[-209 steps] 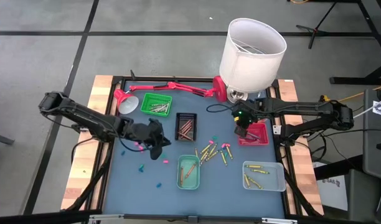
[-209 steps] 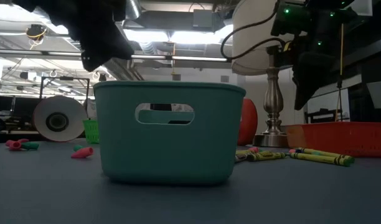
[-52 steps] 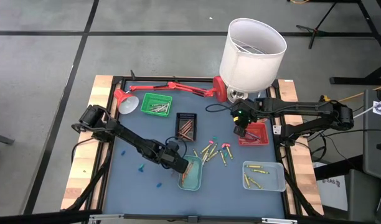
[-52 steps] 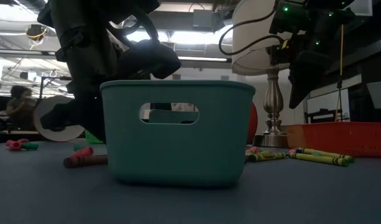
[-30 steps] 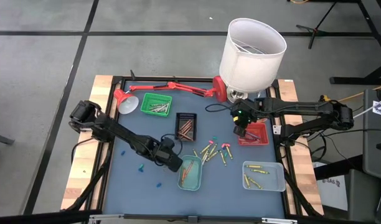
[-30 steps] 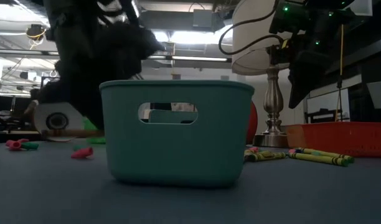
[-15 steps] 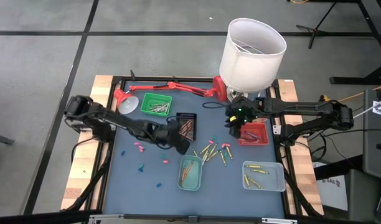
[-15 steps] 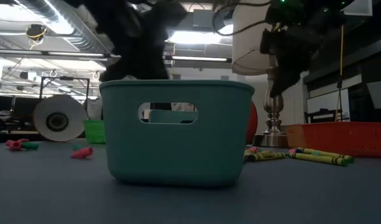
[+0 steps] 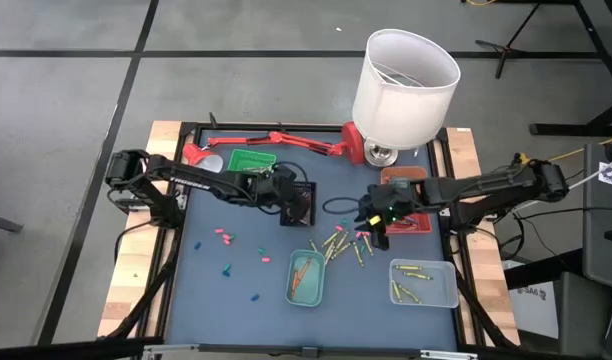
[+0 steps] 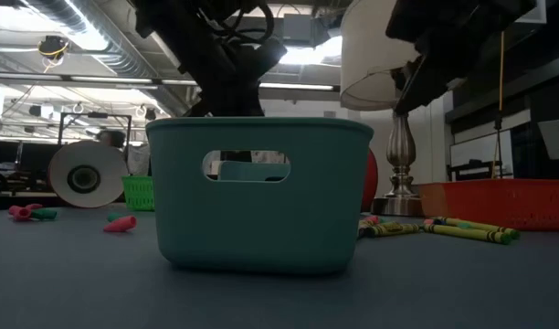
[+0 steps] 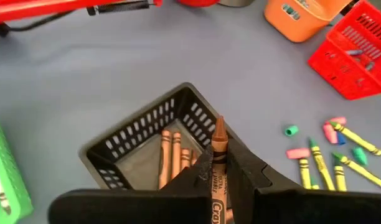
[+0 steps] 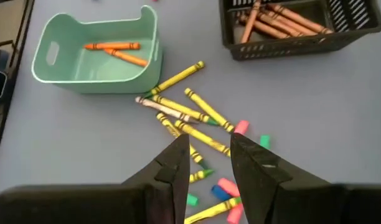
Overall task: Sort crayons
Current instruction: Put the brown crayon into the black bin, then put the green crayon into the transparent bin
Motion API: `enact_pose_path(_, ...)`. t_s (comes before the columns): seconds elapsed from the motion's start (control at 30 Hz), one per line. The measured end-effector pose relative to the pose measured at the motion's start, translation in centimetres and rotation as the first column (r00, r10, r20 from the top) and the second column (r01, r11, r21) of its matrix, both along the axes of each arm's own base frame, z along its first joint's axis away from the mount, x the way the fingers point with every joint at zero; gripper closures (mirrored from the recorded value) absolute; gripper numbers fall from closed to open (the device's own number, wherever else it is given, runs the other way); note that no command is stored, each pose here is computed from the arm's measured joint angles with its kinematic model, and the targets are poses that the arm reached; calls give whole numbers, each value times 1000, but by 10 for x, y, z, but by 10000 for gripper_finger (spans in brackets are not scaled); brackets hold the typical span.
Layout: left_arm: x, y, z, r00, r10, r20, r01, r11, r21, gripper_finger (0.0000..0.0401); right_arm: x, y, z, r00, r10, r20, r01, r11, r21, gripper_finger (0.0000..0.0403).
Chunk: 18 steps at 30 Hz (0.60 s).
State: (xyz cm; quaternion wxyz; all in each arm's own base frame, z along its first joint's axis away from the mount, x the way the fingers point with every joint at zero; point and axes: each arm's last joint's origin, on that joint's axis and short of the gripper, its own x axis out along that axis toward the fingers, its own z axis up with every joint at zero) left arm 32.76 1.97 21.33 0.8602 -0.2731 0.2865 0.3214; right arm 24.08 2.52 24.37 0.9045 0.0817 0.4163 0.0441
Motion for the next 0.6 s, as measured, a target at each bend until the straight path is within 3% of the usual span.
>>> enact_pose_path(0.37, -1, 5, 0, 1000, -20, -23, 20, 999, 30, 323, -7, 34, -1, 988, -149, -45, 153, 982, 108, 288)
enact_pose_path(0.6, 0, 5, 0, 999, -22, -24, 23, 999, 32, 310, -11, 50, -2, 968, -247, -51, 252, 958, 138, 288)
